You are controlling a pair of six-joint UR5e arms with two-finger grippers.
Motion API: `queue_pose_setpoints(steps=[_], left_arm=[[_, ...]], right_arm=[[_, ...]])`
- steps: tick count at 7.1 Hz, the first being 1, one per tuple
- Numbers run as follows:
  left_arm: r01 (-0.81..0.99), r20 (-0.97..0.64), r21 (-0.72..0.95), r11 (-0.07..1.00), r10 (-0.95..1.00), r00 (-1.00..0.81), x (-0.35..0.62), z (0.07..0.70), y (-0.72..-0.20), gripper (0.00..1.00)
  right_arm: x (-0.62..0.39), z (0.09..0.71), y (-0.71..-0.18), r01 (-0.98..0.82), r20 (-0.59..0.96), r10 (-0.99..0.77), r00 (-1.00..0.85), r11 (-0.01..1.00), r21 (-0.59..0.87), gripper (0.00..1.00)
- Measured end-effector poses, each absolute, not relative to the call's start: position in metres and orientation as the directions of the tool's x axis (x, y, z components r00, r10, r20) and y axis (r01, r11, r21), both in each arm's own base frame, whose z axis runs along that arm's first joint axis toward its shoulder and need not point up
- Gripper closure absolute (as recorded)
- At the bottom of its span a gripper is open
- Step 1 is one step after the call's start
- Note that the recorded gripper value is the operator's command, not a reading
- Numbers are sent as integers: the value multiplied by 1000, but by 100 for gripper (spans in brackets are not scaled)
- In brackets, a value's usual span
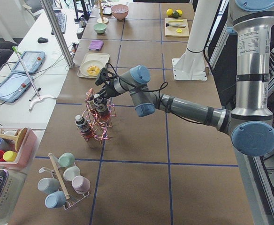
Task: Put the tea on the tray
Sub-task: 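Lower the left gripper onto a tea bottle in the copper rack, then grasp the tea bottle with the left gripper and lift it out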
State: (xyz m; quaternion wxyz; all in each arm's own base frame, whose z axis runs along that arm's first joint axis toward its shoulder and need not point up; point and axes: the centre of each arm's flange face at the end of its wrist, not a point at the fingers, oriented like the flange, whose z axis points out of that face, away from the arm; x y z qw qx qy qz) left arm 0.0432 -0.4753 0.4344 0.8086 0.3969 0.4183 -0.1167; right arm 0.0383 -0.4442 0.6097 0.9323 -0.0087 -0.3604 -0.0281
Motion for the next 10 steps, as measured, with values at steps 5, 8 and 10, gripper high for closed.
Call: queue_pose_setpoints(steps=[5, 8, 10], left_arm=[[590, -875, 396, 703, 93, 476, 11, 379, -444, 95], [565, -876, 353, 746, 51, 480, 59, 304, -434, 95], [571, -866, 343, 746, 15, 500, 126, 256, -439, 95]], right_arm=[[38, 610, -444, 59, 673, -46, 739, 998, 3, 0], [38, 609, -444, 59, 673, -47, 739, 998, 5, 0], [38, 609, -444, 59, 673, -48, 738, 998, 6, 0]])
